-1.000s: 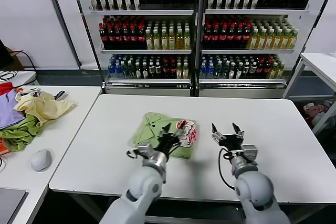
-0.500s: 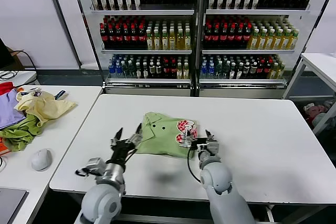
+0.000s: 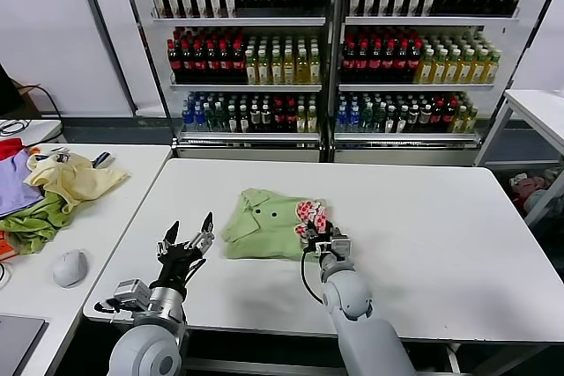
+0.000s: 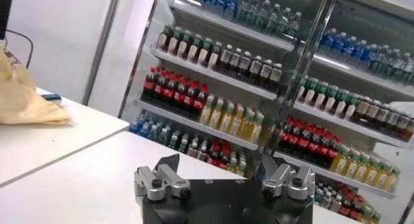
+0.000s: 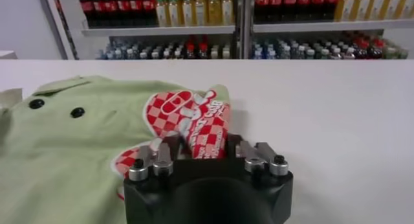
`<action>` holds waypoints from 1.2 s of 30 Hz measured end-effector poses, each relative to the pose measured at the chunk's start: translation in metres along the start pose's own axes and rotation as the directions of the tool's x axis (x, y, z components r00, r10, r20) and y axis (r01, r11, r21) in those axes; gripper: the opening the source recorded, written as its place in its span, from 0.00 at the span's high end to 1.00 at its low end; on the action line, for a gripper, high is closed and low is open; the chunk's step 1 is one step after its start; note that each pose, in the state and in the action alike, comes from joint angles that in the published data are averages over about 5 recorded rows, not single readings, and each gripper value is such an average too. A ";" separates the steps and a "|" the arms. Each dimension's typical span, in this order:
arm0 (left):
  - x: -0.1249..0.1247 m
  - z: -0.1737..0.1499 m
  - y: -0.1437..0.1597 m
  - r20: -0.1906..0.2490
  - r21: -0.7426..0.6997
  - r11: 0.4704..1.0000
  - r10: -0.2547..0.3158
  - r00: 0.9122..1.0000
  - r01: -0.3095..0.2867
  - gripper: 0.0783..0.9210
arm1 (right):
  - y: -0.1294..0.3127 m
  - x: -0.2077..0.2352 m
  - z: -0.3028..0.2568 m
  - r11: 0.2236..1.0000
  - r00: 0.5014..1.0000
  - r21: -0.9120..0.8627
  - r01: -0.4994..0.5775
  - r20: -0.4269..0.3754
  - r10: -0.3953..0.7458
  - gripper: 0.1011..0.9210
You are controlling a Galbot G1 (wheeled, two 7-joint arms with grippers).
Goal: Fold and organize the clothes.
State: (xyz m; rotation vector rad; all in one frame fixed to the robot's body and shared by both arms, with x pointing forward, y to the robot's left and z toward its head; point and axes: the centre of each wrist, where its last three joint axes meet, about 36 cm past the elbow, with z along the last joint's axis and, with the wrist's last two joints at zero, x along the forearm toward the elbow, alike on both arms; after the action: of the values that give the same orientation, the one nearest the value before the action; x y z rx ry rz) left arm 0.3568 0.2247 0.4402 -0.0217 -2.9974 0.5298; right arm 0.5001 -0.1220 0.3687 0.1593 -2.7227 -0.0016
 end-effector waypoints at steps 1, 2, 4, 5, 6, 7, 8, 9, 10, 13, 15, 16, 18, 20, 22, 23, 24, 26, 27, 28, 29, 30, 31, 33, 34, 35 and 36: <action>0.001 0.000 0.000 0.000 0.000 1.000 -0.001 1.000 0.001 0.12 | -0.003 -0.002 0.000 1.000 1.000 0.009 -0.002 0.003 0.002 0.55; 0.001 0.000 0.000 0.000 -0.001 1.000 -0.002 1.000 0.002 0.12 | -0.006 -0.004 -0.001 1.000 1.000 0.018 -0.006 0.006 0.005 0.58; 0.002 0.000 0.001 0.000 -0.002 1.000 -0.003 1.000 0.003 0.12 | -0.015 -0.008 -0.003 0.999 1.000 0.038 -0.014 0.014 0.013 0.63; 0.003 0.000 0.000 0.000 -0.003 1.000 -0.003 1.000 0.003 0.12 | -0.021 -0.010 -0.005 0.999 1.000 0.049 -0.019 0.018 0.019 0.66; 0.003 0.000 0.000 0.001 -0.003 1.000 -0.002 1.000 0.002 0.12 | -0.026 -0.012 -0.007 0.998 0.999 0.060 -0.025 0.023 0.024 0.68; 0.004 0.000 0.000 0.001 -0.004 1.000 -0.002 1.000 0.002 0.12 | -0.032 -0.014 -0.008 0.997 0.999 0.072 -0.032 0.028 0.030 0.70; 0.004 0.000 -0.001 0.002 -0.005 1.000 -0.001 1.000 0.001 0.12 | -0.039 -0.016 -0.011 0.996 0.999 0.084 -0.038 0.032 0.036 0.73; 0.005 0.000 -0.001 0.003 -0.006 1.000 0.000 1.000 0.000 0.12 | -0.045 -0.018 -0.013 0.994 0.998 0.097 -0.045 0.038 0.041 0.76; 0.005 0.001 -0.002 0.003 -0.008 1.000 0.001 1.000 -0.001 0.12 | -0.052 -0.019 -0.015 0.993 0.998 0.110 -0.051 0.043 0.047 0.78; 0.006 0.001 -0.004 0.003 -0.012 1.000 0.005 1.000 -0.005 0.12 | -0.072 -0.024 -0.022 0.986 0.996 0.150 -0.067 0.064 0.058 0.85; 0.007 0.003 -0.006 0.003 -0.014 1.000 0.010 1.000 -0.010 0.12 | -0.084 -0.025 -0.024 0.981 0.995 0.178 -0.074 0.084 0.060 0.88; 0.007 0.003 -0.007 0.004 -0.015 1.000 0.013 1.000 -0.013 0.12 | -0.089 -0.025 -0.025 0.979 0.994 0.190 -0.078 0.096 0.060 0.87; 0.008 0.004 -0.010 0.008 -0.018 1.000 0.020 1.000 -0.020 0.12 | -0.097 -0.024 -0.025 0.974 0.991 0.209 -0.087 0.122 0.062 0.82; 0.010 0.005 -0.013 0.012 -0.024 0.999 0.028 1.000 -0.028 0.12 | -0.105 -0.022 -0.025 0.971 0.986 0.219 -0.098 0.151 0.065 0.75; 0.011 0.005 -0.016 0.015 -0.032 0.999 0.035 0.999 -0.034 0.12 | -0.112 -0.017 -0.023 0.968 0.981 0.225 -0.112 0.183 0.071 0.69; 0.012 0.006 -0.018 0.015 -0.037 0.999 0.039 0.999 -0.038 0.12 | -0.115 -0.014 -0.021 0.967 0.977 0.226 -0.120 0.198 0.075 0.64; 0.014 0.006 -0.020 0.016 -0.042 0.998 0.043 0.999 -0.042 0.12 | -0.119 -0.010 -0.020 0.965 0.974 0.226 -0.129 0.213 0.080 0.61; 0.016 0.007 -0.023 0.018 -0.051 0.997 0.051 0.999 -0.050 0.12 | -0.125 -0.002 -0.016 0.964 0.967 0.222 -0.146 0.238 0.091 0.54; 0.017 0.007 -0.025 0.019 -0.055 0.997 0.056 0.998 -0.055 0.12 | -0.128 0.004 -0.015 0.964 0.964 0.218 -0.154 0.249 0.097 0.51; 0.018 0.007 -0.026 0.020 -0.059 0.997 0.060 0.998 -0.059 0.12 | -0.131 0.010 -0.013 0.964 0.961 0.213 -0.160 0.259 0.102 0.48; 0.020 0.008 -0.028 0.022 -0.064 0.996 0.064 0.998 -0.063 0.12 | -0.133 0.016 -0.011 0.964 0.957 0.207 -0.166 0.268 0.107 0.43; 0.021 0.008 -0.029 0.024 -0.068 0.995 0.068 0.997 -0.067 0.12 | -0.135 0.023 -0.009 0.965 0.954 0.199 -0.170 0.278 0.111 0.40; 0.022 0.007 -0.031 0.026 -0.073 0.995 0.072 0.997 -0.070 0.12 | -0.137 0.030 -0.008 0.966 0.951 0.191 -0.173 0.287 0.114 0.37; 0.025 0.007 -0.032 0.031 -0.083 0.994 0.079 0.996 -0.076 0.12 | -0.139 0.047 -0.005 0.970 0.945 0.171 -0.174 0.305 0.115 0.31; 0.026 0.006 -0.033 0.033 -0.089 0.993 0.082 0.996 -0.078 0.12 | -0.139 0.056 -0.003 0.972 0.942 0.161 -0.172 0.315 0.115 0.27; 0.028 0.006 -0.034 0.035 -0.094 0.992 0.084 0.996 -0.080 0.12 | -0.139 0.066 -0.001 0.973 0.939 0.153 -0.171 0.324 0.114 0.24; 0.029 0.005 -0.034 0.037 -0.099 0.992 0.086 0.996 -0.082 0.12 | -0.139 0.075 0.001 0.975 0.937 0.145 -0.169 0.332 0.113 0.21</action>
State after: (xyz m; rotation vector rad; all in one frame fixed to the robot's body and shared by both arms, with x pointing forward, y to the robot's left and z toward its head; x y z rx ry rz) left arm 0.3272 0.1917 0.4501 -0.1466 -3.0714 0.3953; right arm 0.4466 -0.2682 0.3945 0.0100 -3.0544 0.2724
